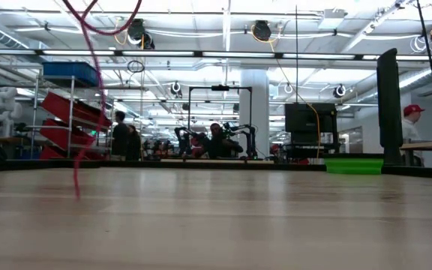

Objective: Coil cords
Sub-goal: Coil the red wire on the black spool

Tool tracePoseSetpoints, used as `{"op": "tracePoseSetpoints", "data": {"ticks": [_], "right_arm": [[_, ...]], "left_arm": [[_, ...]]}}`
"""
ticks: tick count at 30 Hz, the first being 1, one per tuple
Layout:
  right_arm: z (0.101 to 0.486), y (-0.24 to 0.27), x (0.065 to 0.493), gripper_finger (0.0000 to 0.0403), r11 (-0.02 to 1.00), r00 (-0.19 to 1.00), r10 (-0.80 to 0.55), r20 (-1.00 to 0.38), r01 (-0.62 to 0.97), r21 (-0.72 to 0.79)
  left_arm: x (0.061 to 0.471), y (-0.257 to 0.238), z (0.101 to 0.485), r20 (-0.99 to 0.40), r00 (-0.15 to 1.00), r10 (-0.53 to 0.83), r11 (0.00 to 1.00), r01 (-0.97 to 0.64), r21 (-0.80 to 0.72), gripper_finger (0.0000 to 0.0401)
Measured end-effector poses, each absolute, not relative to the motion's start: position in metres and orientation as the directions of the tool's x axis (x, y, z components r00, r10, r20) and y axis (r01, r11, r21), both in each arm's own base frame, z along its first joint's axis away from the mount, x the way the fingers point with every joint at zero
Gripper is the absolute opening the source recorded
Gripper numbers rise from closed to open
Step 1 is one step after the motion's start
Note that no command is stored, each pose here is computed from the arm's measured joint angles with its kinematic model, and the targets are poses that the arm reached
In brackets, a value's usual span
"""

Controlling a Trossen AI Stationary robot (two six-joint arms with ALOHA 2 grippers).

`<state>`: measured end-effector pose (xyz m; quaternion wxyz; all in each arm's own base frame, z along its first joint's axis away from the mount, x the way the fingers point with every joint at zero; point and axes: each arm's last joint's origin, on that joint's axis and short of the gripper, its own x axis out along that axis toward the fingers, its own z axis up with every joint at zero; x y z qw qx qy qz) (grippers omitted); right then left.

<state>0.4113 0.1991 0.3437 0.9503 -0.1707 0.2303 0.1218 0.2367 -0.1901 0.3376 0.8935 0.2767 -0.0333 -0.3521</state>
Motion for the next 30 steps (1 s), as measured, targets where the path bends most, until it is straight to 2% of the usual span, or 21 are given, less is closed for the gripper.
{"op": "tracePoseSetpoints", "data": {"ticks": [10,15,22,30], "right_arm": [[0.336,0.203,0.404,0.0000,0.918,0.801,0.192,-0.567,-0.351,-0.185],[0.335,0.209,0.400,0.0000,0.912,0.793,0.198,-0.576,-0.365,-0.189],[0.337,0.217,0.390,0.0000,0.903,0.776,0.199,-0.599,-0.383,-0.196],[0.343,0.226,0.377,0.0000,0.910,0.780,0.180,-0.599,-0.363,-0.199]], "left_arm": [[0.211,-0.189,0.358,-0.064,0.891,-0.450,0.720,0.404,0.565,0.0006],[0.200,-0.186,0.359,-0.098,0.929,-0.357,0.760,0.350,0.547,0.0006],[0.194,-0.179,0.352,-0.204,0.930,-0.307,0.772,0.368,0.519,0.0006],[0.196,-0.176,0.347,-0.252,0.928,-0.276,0.795,0.367,0.482,0.0006]]}}
